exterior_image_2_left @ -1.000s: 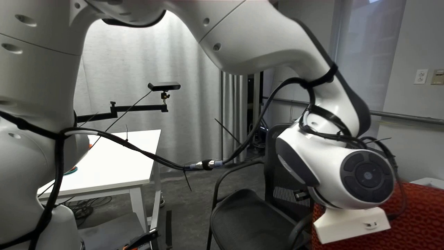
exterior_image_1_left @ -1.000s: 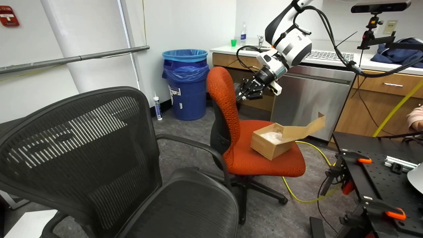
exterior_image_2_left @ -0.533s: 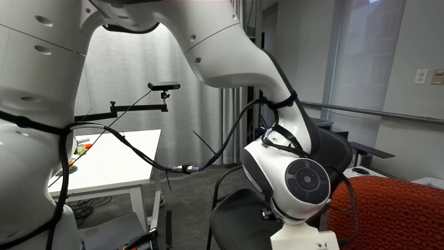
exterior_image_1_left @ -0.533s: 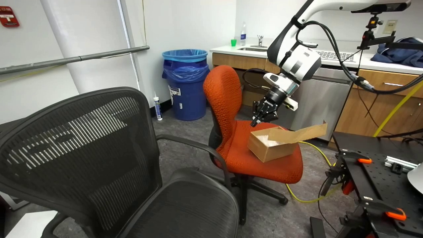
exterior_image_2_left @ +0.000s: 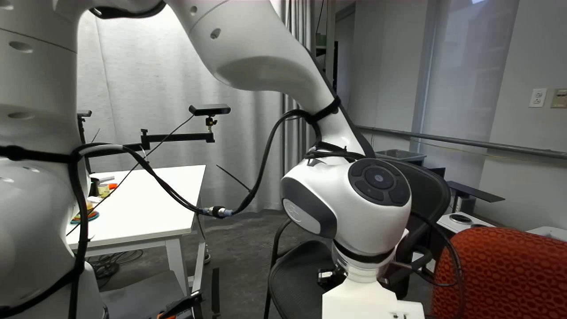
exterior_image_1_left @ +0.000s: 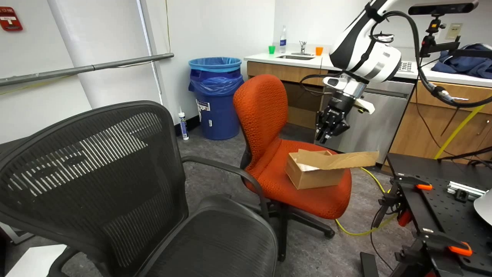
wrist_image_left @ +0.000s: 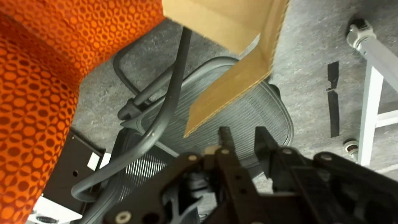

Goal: Remove the box from the orange chair and place it on the black chair

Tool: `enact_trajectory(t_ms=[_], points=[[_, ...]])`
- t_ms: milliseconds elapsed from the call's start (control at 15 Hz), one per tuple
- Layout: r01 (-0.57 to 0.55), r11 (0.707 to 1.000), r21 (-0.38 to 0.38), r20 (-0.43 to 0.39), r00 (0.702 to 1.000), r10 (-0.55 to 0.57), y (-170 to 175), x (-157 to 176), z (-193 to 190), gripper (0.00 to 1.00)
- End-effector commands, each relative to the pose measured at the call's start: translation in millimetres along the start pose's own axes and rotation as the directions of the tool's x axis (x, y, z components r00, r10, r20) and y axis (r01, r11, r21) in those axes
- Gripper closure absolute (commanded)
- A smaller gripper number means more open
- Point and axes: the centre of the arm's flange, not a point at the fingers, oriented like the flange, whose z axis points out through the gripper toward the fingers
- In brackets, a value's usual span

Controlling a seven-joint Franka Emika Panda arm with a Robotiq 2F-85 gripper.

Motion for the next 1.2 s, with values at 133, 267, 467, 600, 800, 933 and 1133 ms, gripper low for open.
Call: enact_trajectory(t_ms=[133, 267, 467, 600, 800, 933, 1133], points=[[-0.14, 0.989, 0.035, 0.177, 0.975, 0.132, -32, -15, -93, 0.28], [-0.188, 0.981, 0.046, 0.234, 0.957, 0.172, -36, -32, -99, 0.13], [-0.236, 0.969, 0.068, 0.315, 0.927, 0.203, -43, -67, -95, 0.0], [-0.265, 0.96, 0.093, 0.359, 0.908, 0.216, -47, -87, -98, 0.0], [-0.309, 0.937, 0.163, 0.378, 0.897, 0.23, -61, -112, -94, 0.0], [-0.333, 0.917, 0.219, 0.37, 0.898, 0.238, -69, -125, -89, 0.0], [-0.337, 0.905, 0.261, 0.362, 0.903, 0.233, -70, -137, -74, 0.0]])
